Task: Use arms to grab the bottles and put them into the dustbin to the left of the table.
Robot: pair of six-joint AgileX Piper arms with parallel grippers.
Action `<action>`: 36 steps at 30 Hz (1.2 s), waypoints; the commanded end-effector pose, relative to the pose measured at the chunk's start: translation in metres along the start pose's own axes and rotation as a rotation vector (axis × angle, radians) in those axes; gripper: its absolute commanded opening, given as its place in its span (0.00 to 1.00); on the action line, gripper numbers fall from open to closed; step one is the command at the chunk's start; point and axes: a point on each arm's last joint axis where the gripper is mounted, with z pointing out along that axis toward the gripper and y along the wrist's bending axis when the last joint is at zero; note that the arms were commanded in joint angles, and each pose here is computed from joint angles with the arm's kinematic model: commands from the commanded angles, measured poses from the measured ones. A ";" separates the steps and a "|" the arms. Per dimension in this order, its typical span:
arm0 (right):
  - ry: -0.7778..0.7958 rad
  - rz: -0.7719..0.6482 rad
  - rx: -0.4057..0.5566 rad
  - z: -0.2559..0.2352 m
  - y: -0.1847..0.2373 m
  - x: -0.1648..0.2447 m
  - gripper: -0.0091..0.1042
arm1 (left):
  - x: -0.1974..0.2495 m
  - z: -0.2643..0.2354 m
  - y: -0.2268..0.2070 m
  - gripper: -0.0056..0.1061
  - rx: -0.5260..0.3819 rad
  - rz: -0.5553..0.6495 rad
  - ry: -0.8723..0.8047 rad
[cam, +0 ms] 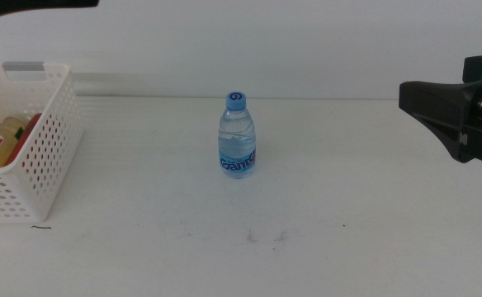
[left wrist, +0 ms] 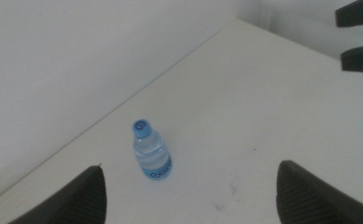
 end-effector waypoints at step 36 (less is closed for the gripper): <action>-0.006 -0.004 -0.001 -0.001 0.000 0.000 0.80 | 0.200 0.213 -0.031 0.89 -0.092 -0.273 -0.322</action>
